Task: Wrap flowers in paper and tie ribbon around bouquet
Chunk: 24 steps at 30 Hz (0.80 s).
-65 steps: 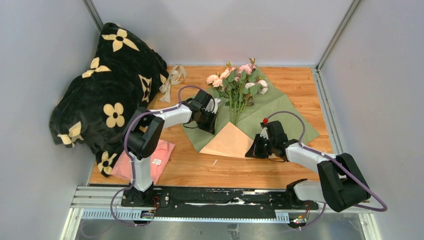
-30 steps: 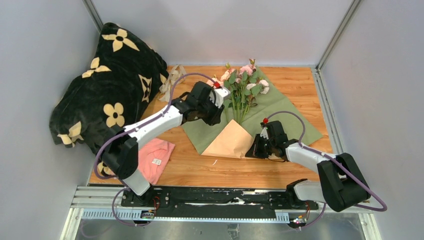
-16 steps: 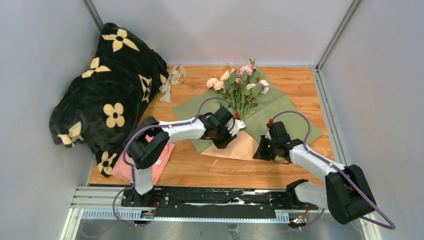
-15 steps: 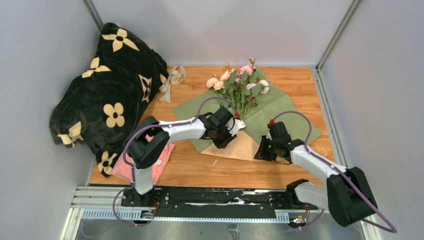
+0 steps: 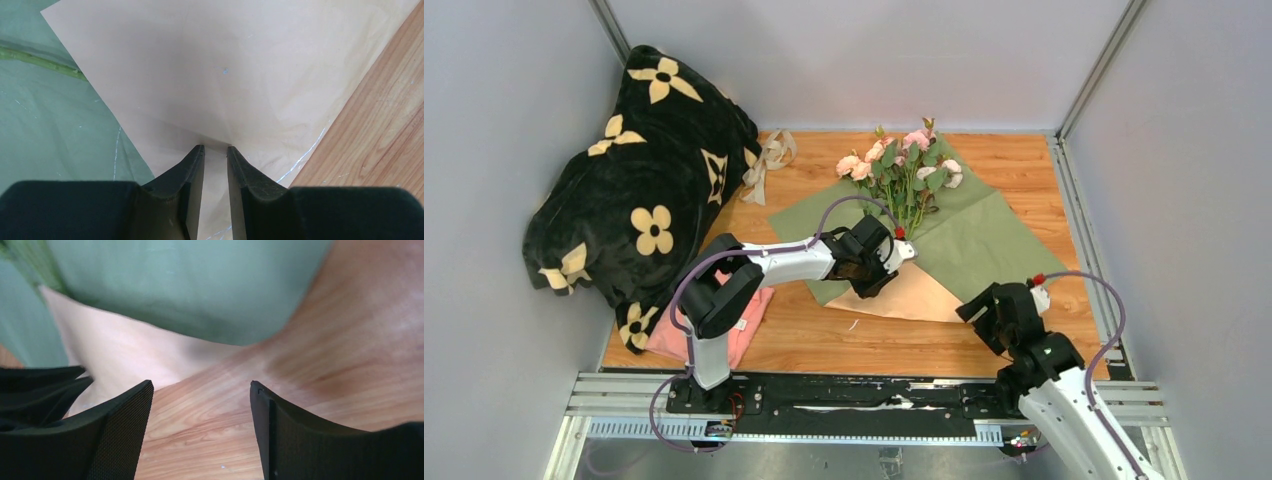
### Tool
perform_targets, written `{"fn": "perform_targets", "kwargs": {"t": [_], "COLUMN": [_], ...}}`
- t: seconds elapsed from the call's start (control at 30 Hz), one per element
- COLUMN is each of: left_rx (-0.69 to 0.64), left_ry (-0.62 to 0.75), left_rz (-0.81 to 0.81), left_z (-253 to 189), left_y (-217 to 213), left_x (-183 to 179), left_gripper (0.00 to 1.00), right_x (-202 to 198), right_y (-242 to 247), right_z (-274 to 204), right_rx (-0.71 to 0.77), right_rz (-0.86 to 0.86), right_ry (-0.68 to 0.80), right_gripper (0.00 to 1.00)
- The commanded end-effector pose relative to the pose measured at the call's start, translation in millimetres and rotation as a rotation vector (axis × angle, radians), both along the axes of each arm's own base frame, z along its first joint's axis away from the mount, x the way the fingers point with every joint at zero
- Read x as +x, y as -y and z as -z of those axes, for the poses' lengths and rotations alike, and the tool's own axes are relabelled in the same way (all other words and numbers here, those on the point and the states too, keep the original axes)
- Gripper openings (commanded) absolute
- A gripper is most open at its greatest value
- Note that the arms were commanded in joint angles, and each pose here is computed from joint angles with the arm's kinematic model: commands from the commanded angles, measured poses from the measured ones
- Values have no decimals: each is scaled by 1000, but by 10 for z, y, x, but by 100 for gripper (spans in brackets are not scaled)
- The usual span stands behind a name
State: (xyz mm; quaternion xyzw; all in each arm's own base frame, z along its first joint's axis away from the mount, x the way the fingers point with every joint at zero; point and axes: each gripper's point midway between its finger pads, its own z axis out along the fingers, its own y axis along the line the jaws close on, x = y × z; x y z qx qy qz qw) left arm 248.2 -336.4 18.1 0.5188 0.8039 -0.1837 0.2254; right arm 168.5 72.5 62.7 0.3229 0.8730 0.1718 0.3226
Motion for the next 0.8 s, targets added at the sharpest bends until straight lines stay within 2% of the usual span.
{"fn": "perform_targets", "kwargs": {"t": [0.0, 0.13, 0.27, 0.43, 0.6, 0.67, 0.77], "left_rx": [76, 75, 71, 72, 69, 72, 80], "left_ry": [-69, -75, -82, -82, -67, -63, -54], "left_rz": [4, 5, 6, 7, 9, 7, 4], "left_z": [223, 224, 236, 232, 200, 204, 215], "left_y": [-190, -190, -183, -180, -165, -170, -174], "left_x": [-180, -196, -208, -203, -172, -158, -135], "left_gripper": [29, 29, 29, 29, 29, 29, 29], "right_x": [-239, -233, -158, -110, -62, 13, 118], "right_y": [190, 243, 338, 389, 479, 494, 538], "right_z": [490, 592, 618, 684, 651, 557, 363], "right_rx": [67, 12, -62, -88, -152, -199, -295], "right_rz": [277, 292, 308, 327, 306, 249, 165], "right_ry": [-151, -198, -197, -181, -137, -101, -73], "right_gripper": [76, 75, 66, 40, 6, 0, 0]}}
